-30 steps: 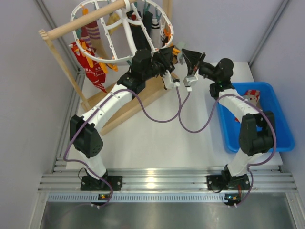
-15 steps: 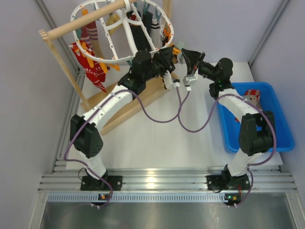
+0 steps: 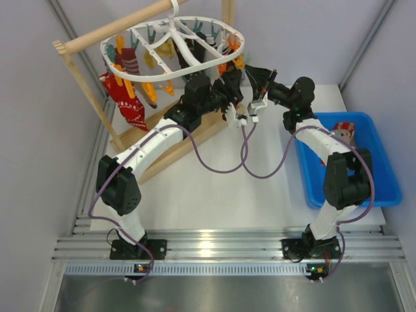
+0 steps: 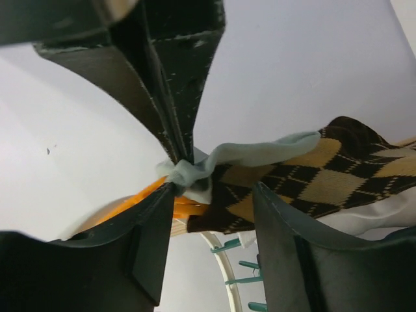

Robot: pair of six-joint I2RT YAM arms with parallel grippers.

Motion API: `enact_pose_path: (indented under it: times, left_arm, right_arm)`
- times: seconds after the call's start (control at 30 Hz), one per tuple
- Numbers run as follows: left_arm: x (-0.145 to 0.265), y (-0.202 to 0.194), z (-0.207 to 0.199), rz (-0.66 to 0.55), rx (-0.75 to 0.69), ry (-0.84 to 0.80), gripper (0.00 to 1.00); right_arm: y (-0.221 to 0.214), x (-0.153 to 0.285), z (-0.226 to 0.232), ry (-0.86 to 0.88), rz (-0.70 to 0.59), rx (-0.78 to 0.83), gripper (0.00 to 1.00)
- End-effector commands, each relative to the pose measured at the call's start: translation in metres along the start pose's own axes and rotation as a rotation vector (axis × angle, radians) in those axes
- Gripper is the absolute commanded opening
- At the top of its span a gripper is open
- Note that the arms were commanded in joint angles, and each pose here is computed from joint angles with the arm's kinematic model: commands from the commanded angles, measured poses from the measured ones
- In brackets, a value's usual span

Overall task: Clip the socks to the hanger
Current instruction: Clamp the sock onto the hanger.

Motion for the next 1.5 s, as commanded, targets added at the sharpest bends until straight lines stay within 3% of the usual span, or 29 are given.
enact_pose_path:
  times: [0.0,0.23,0.27,0.37,0.6,0.77,0.93,1.0,1.2,1.33,1.47]
  left_arm:
    - [0.016,0.004,0.013,-0.01,0.004,0.031,0.57]
    - [0.04,0.015,0.02,-0.038,0.04,0.046,0.6]
    - [0.046,0.017,0.021,-0.046,0.056,0.048,0.6]
    - [0.054,0.022,0.021,-0.068,0.086,0.045,0.61]
    - [0.073,0.029,0.025,-0.081,0.169,0.045,0.62]
    - [0.08,0.028,0.025,-0.058,0.222,0.051,0.62]
    - [0.083,0.027,0.028,-0.053,0.26,0.061,0.62]
    - [0.082,0.027,0.027,-0.055,0.262,0.063,0.62]
    - [0.09,0.031,0.027,-0.071,0.291,0.061,0.61]
    - [0.1,0.035,0.025,-0.076,0.303,0.059,0.61]
    - [0.109,0.04,0.021,-0.086,0.324,0.055,0.6]
  right_arm:
    - [-0.006,-0.007,-0.023,-0.055,-0.009,0.044,0.0]
    - [-0.014,-0.002,-0.02,-0.06,0.022,0.06,0.02]
    - [-0.015,-0.001,-0.021,-0.064,0.026,0.067,0.09]
    - [-0.014,0.004,-0.019,-0.062,0.033,0.065,0.17]
    - [-0.008,0.026,-0.025,-0.047,0.065,0.064,0.51]
    - [-0.007,0.05,-0.019,-0.012,0.128,-0.015,0.58]
    - [0.004,0.06,-0.038,-0.08,0.126,-0.271,0.62]
    - [0.014,0.059,-0.053,-0.107,0.082,-0.357,0.62]
    - [0.049,0.041,-0.077,-0.122,-0.117,-0.856,0.61]
    - [0.067,0.023,-0.088,-0.091,-0.202,-1.088,0.54]
    - [0.078,0.004,-0.092,-0.07,-0.194,-1.18,0.45]
Point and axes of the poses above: each gripper's point midway between its finger pads, its own x axis back along the fingers, its own z axis along the line the jaws close on, y = z × x, the point moved 8 cm from there along x, back along the fingers, and after that the axes turned 12 degrees about x, right-handed, at the moved point
